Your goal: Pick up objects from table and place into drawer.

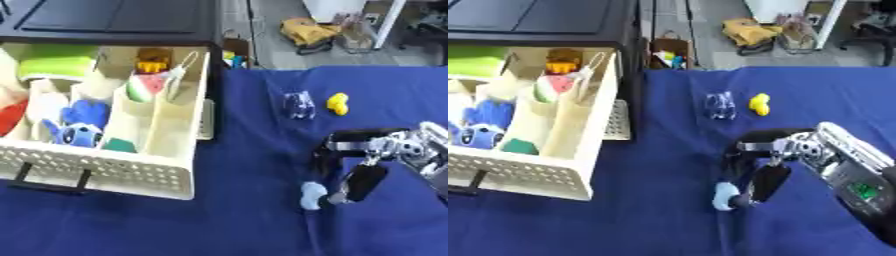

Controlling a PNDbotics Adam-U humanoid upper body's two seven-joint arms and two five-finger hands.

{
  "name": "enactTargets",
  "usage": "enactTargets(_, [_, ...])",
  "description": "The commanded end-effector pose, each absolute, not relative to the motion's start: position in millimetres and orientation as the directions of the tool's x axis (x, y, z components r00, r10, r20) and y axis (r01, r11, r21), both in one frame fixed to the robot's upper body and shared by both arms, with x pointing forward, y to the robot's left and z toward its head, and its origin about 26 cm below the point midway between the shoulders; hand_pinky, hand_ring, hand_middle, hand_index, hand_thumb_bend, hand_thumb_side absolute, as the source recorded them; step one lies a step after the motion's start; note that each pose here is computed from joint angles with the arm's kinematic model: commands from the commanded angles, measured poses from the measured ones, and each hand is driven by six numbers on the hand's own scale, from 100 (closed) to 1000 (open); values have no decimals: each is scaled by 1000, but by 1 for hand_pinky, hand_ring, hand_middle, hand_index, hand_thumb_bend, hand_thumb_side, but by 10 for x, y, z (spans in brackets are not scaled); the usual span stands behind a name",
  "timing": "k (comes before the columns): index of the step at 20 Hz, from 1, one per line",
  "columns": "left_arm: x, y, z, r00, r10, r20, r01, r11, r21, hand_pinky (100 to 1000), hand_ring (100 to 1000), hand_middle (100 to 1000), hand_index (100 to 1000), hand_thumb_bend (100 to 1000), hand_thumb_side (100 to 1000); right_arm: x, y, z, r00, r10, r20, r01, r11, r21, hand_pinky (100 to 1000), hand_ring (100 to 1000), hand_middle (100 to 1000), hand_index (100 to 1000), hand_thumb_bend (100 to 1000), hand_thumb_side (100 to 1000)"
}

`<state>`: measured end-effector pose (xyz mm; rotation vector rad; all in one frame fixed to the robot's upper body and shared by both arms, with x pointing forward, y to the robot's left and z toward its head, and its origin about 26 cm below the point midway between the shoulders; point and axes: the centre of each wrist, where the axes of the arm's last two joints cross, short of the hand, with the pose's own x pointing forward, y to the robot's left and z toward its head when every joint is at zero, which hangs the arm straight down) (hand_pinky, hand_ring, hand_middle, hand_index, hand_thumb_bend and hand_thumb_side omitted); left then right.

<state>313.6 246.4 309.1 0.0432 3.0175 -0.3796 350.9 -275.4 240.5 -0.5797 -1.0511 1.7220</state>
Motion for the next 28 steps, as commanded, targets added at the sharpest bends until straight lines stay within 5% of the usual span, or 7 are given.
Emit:
enactTargets(1, [3098, 2480, 3153, -992, 9, -127, 38, 973, -226, 367, 469, 573, 733, 296, 1000, 3459, -2788, 2538, -392, 920, 16, -454, -178, -873, 752, 835, 613, 738, 434, 311])
enactTargets(15, [3100, 2472, 3151, -992, 13, -125, 42, 973, -225, 366, 470, 574, 735, 295, 1000, 3529, -2739, 2382, -405, 914, 26, -526, -209, -825, 764, 801, 631, 812, 491, 260])
enactTargets(28, [3100, 2468, 3149, -992, 13, -124, 41, 973, -227, 367, 471, 575, 736, 295, 1000, 3603, -2714, 2272, -385, 920, 71, -550, -167, -818, 753, 788, 588, 747, 468, 273])
